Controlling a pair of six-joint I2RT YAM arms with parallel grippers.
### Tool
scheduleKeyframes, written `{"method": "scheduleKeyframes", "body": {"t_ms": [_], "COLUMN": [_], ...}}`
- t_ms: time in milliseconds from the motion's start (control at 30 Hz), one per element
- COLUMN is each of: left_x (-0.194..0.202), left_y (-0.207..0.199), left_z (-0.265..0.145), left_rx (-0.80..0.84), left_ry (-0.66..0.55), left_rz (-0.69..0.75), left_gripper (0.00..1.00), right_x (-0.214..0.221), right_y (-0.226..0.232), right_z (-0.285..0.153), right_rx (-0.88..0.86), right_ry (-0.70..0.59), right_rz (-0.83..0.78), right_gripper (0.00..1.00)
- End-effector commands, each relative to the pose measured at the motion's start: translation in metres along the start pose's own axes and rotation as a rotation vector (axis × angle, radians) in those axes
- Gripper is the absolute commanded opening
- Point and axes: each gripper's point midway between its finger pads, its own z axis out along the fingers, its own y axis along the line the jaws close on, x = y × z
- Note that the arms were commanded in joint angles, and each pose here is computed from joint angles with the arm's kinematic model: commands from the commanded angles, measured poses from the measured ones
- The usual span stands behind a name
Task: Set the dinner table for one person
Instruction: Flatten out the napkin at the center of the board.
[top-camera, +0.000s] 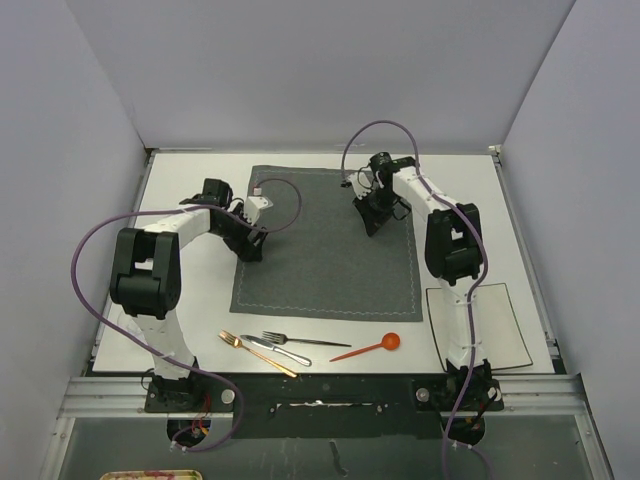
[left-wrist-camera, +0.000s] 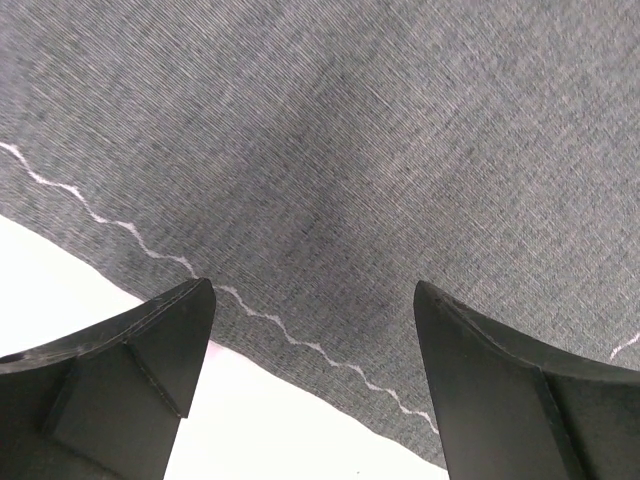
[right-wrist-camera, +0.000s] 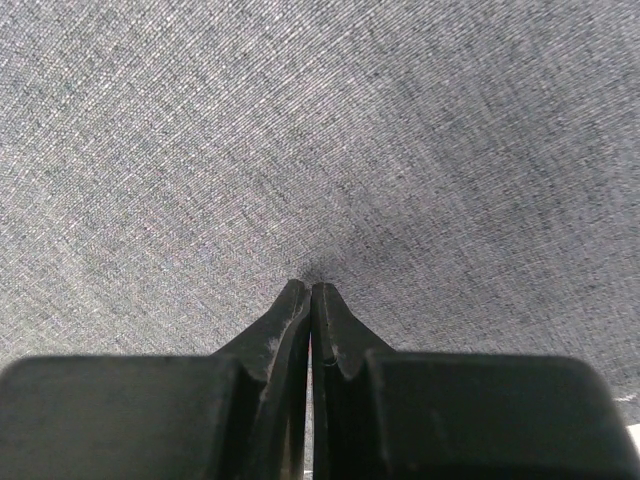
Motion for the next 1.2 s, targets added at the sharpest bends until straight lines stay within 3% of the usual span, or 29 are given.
{"method": "scheduleKeyframes", "body": {"t_ms": [0,800,1167], "left_x": [-0.008,0.035,0.027], "left_y": [-0.011,-0.044,-0.027], "left_z": [-0.015,-0.016,-0.011], "left_rx": [0.020,0.096,0.051], "left_ry": [-0.027,0.083,0.073], "left_rz": [0.042,0.010,0.033], "left_gripper": [0.80,0.76,0.76], "right_x": [-0.019,-0.024,-0.019], "right_y": [-0.007,-0.023,-0.025], "right_z": [-0.013,-0.005,-0.009], "right_rx": [0.048,0.093,0.106], "right_ry": [-0.040,-0.021,-0.011], "right_rz": [-0.014,-0.024,-0.028], "right_gripper": [0.00,0.00,0.00]}}
